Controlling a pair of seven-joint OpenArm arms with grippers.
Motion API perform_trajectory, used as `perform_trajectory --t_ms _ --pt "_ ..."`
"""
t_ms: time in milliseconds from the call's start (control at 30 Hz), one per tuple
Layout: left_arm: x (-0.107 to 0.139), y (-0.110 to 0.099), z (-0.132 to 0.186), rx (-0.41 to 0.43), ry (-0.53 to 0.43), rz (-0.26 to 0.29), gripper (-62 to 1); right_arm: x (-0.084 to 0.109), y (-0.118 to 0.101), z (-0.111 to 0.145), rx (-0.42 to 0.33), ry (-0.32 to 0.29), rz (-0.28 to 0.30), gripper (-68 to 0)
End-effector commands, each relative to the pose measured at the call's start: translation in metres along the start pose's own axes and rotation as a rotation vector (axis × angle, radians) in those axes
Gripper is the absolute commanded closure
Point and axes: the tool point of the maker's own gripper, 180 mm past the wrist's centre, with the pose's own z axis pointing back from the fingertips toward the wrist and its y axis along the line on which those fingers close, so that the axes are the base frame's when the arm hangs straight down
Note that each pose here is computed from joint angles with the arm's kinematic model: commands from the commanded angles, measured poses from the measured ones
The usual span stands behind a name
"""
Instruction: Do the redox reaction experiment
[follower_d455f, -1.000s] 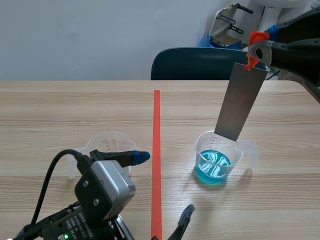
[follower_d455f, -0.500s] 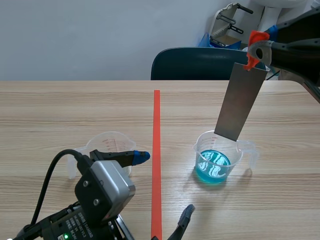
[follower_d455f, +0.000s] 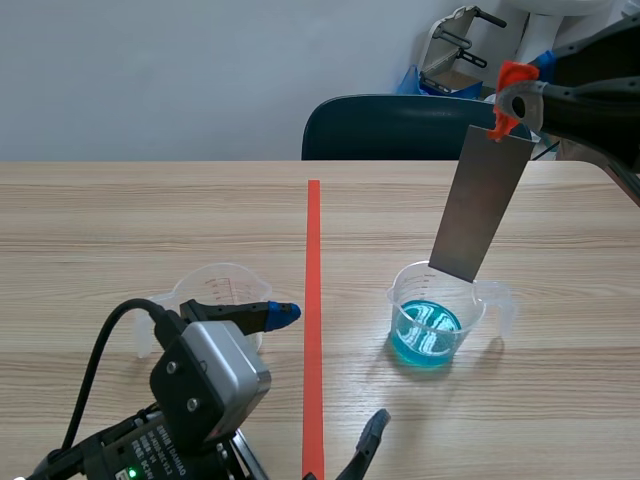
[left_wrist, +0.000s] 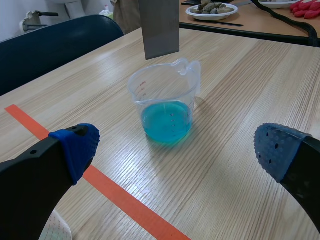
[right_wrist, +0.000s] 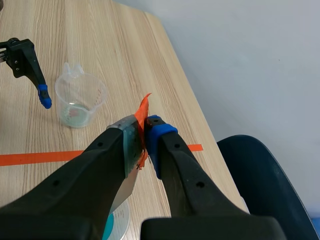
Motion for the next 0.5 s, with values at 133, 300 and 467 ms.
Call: perform_trajectory --t_ms 133,300,467 --pt "0.008 -0.001 -0.002 0.003 -0.032 0.008 -62.3 0.010 -0.005 0.002 -0.003 -0.027 0.014 -0.8" --pt "0.011 -0.001 -0.005 0.003 -0.041 0.013 -62.3 0.010 -0.005 0.002 -0.003 -0.026 0.014 -0.8" --pt "0.021 -0.001 -0.018 0.023 -0.077 0.033 -31.3 0.010 -0.005 0.002 -0.003 -0.026 0.014 -0.8"
